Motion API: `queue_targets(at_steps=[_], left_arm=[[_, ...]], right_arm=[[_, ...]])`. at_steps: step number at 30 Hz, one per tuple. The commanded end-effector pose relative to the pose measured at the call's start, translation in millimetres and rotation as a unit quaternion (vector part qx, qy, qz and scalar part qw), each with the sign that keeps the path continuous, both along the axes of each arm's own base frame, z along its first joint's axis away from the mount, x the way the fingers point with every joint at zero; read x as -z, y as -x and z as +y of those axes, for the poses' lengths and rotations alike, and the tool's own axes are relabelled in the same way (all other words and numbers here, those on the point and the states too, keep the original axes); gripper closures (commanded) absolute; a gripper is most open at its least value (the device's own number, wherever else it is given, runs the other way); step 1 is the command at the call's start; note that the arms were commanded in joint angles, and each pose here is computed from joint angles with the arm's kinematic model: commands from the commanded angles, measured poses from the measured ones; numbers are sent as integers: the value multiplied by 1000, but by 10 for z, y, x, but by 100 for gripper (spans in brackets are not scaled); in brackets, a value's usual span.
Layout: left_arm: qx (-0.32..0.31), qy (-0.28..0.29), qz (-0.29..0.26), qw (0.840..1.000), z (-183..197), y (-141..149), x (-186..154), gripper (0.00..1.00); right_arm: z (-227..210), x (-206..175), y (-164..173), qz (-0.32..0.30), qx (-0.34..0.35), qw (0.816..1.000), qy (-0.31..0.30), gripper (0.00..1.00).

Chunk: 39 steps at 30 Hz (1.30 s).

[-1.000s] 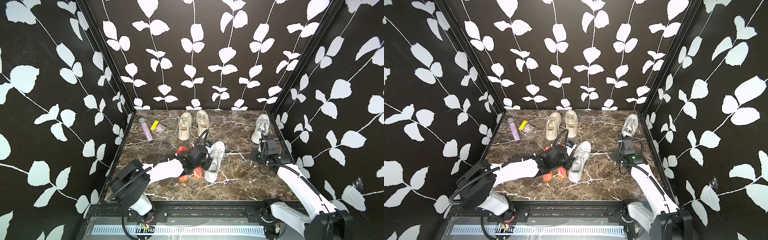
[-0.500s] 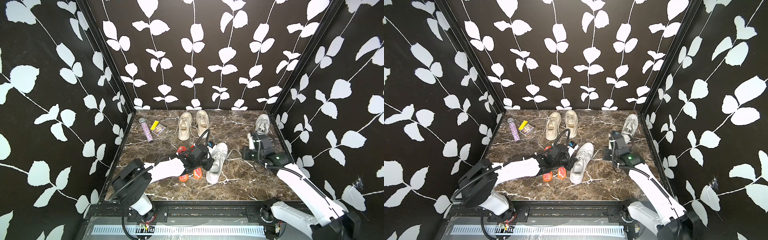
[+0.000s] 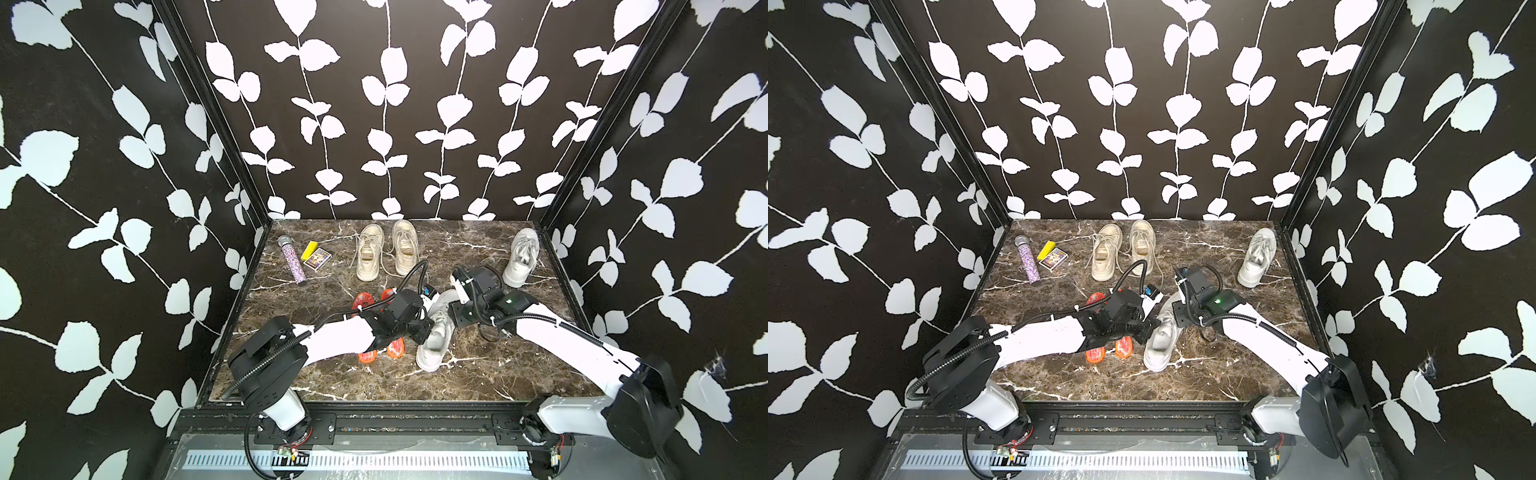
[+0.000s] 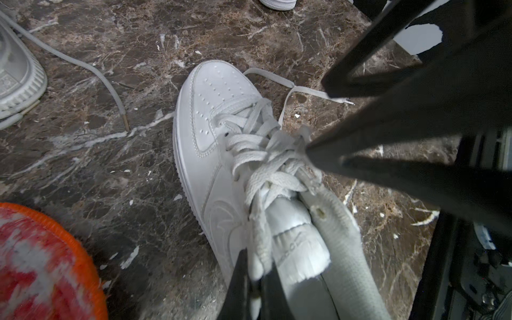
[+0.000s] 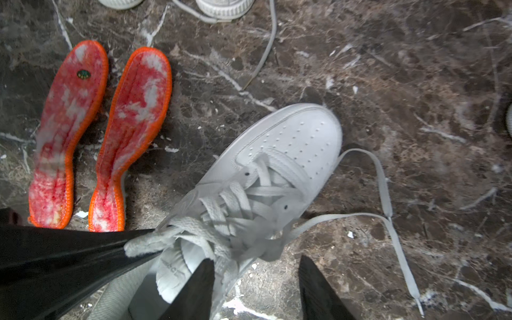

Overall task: Remove the insole from the shoe
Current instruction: Untie the shoelace on the shoe.

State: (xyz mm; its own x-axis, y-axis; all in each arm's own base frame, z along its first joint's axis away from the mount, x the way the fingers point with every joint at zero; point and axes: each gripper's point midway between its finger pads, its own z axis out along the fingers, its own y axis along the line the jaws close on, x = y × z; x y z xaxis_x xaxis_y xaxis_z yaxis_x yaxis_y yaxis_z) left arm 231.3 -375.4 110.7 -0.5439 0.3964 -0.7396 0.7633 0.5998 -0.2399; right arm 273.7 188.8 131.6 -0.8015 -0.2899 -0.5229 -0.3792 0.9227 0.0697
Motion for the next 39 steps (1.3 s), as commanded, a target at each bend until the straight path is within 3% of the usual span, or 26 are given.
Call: queue_targets(at_steps=[1, 10, 18, 24, 39], left_arm=[[14, 54, -32, 998, -191, -53, -354, 100], [15, 54, -30, 998, -182, -38, -343, 100], [16, 52, -30, 998, -170, -29, -339, 100], [17, 56, -31, 998, -177, -27, -368, 100], [24, 70, -28, 997, -191, 18, -448, 100]], right_arm=[[87, -51, -52, -13, -11, 1000, 5, 51], [86, 104, -117, -18, -4, 999, 32, 54], [50, 80, -269, -55, 23, 997, 41, 65], [29, 153, -335, -63, 36, 996, 51, 67], [127, 71, -723, -151, 125, 980, -29, 44]])
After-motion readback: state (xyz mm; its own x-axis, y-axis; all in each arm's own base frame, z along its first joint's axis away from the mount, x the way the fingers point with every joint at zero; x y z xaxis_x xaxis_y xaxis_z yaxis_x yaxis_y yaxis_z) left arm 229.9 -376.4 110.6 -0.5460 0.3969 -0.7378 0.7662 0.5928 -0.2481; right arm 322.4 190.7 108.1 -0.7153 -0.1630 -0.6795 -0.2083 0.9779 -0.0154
